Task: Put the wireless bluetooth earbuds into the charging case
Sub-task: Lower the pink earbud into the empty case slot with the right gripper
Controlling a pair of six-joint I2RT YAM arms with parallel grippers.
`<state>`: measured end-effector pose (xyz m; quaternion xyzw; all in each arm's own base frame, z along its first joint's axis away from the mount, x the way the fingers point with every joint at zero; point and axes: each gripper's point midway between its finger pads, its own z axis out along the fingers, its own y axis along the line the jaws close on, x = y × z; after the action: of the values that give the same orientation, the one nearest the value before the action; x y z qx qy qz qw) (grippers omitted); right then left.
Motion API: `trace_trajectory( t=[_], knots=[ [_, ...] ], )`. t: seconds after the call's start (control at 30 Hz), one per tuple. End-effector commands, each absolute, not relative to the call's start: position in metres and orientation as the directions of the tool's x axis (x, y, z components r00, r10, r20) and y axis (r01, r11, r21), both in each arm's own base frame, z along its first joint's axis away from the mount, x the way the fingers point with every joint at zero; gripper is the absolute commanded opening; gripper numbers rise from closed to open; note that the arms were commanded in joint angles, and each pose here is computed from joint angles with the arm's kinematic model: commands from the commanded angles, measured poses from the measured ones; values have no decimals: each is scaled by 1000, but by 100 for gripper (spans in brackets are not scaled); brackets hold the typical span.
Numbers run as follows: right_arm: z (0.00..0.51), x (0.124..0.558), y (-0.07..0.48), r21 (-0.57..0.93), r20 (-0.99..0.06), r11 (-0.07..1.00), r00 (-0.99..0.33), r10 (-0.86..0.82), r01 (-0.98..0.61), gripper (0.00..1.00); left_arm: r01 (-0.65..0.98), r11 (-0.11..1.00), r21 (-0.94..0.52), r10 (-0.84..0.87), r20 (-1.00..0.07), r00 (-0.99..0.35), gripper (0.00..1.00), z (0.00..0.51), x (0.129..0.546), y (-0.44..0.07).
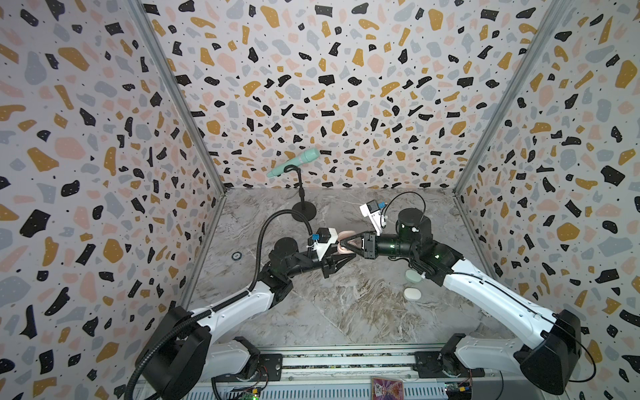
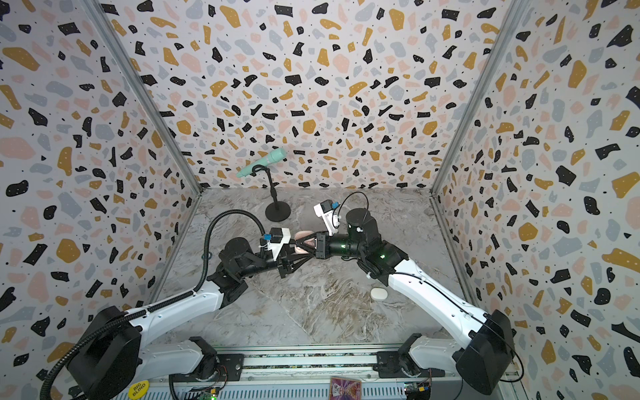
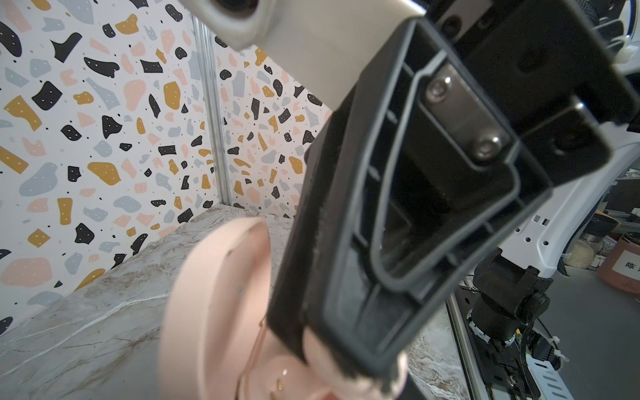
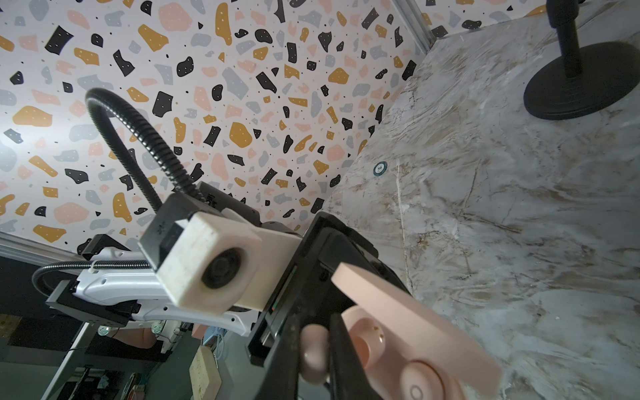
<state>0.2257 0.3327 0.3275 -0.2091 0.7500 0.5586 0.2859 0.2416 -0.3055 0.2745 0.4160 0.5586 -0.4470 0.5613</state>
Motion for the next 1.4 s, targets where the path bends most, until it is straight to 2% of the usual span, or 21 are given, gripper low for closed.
trace_trajectory(
  t=[0.0,0.4,0.5,0.67,0.8,1.37],
  knots=[
    [334,226,336,708,-680,275,-733,19,-650,16,971,232,52,-103,-992,78,34,311,234,-305],
    [329,228,337,714,-670,291,-742,23,-636,17,970,234,59,-100,-991,84,34,312,233,-305],
    [329,228,336,710,-672,304,-741,20,-635,23,970,236,59,-98,-992,84,34,311,233,-305],
    [332,229,331,692,-683,336,-730,21,-639,40,970,236,61,-99,-991,86,34,311,233,-304],
    [336,229,330,677,-693,353,-721,10,-646,45,969,238,62,-99,-991,88,34,311,233,-304],
    [347,224,322,640,-705,416,-709,-17,-646,47,968,243,65,-97,-991,91,34,313,233,-303]
  ],
)
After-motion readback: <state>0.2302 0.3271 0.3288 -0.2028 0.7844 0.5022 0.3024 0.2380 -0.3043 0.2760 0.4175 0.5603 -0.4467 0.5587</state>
